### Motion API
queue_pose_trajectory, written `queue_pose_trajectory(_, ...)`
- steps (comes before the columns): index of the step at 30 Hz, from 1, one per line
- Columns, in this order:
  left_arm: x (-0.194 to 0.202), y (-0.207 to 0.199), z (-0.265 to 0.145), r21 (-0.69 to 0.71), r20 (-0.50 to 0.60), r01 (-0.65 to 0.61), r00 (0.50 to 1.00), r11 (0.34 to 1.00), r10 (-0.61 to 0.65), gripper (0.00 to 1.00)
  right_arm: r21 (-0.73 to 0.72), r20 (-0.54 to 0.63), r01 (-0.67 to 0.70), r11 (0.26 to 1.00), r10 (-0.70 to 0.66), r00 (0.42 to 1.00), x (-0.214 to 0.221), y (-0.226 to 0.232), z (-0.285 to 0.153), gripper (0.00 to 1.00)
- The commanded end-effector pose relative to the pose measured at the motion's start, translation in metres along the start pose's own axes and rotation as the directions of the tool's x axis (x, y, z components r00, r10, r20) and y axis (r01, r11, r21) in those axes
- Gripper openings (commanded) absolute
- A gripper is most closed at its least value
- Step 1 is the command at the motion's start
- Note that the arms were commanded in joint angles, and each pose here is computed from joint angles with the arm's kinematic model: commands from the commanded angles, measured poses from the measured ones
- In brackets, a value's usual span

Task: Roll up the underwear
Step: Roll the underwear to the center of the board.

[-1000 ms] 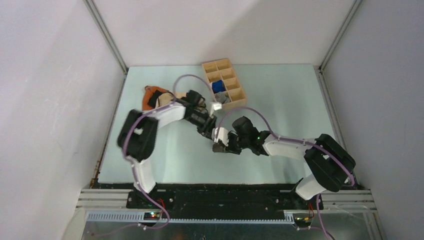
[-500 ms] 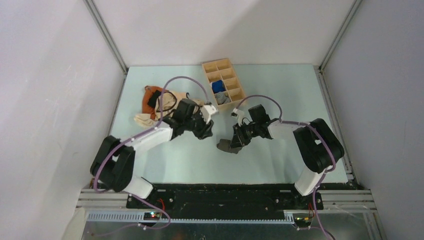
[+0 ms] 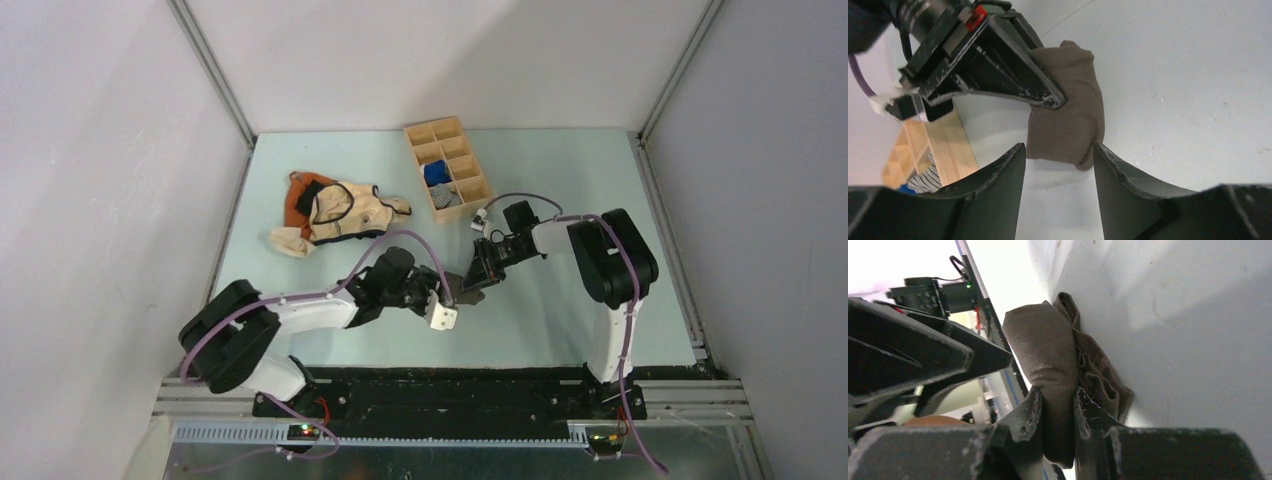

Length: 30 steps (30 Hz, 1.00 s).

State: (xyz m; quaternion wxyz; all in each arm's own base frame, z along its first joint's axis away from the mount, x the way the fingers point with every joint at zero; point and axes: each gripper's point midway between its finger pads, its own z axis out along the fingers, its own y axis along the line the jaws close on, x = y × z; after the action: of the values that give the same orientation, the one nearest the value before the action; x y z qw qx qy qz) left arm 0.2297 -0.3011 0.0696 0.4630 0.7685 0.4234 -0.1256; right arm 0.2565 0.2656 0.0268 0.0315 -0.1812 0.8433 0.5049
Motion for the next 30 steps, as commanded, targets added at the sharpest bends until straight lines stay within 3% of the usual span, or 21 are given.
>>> queue_pose_trajectory(1, -0.017, 0.016, 0.019, -0.06, 0.05, -0.24, 0.969, 0.969, 0.243, 0.58, 0.16, -0.071, -0.192, 0.968, 0.205, 0.976, 0.037, -0.047, 0.001, 0.0)
queue_pose_trajectory(9, 0.003, -0.003, 0.045, -0.006, -0.045, -0.297, 0.954, 0.955, 0.296, 0.6, 0.139, -0.096, -0.253, 0.958, 0.267, 0.959, 0.038, -0.05, 0.003, 0.0)
queue_pose_trajectory(19, 0.063, 0.019, 0.055, -0.071, -0.361, -0.331, 0.888, 0.941, 0.285, 0.57, 0.123, -0.127, -0.29, 0.949, 0.305, 0.944, 0.041, -0.05, 0.006, 0.0)
queue_pose_trajectory(27, 0.078, 0.006, 0.057, -0.015, -0.426, -0.177, 0.891, 0.984, 0.153, 0.13, 0.123, -0.139, -0.314, 0.941, 0.33, 0.934, 0.042, -0.052, 0.007, 0.01)
queue_pose_trajectory(30, 0.085, -0.003, 0.054, 0.014, -0.448, -0.14, 0.884, 0.99, 0.131, 0.01, 0.127, -0.144, -0.314, 0.941, 0.331, 0.933, 0.042, -0.052, 0.007, 0.1)
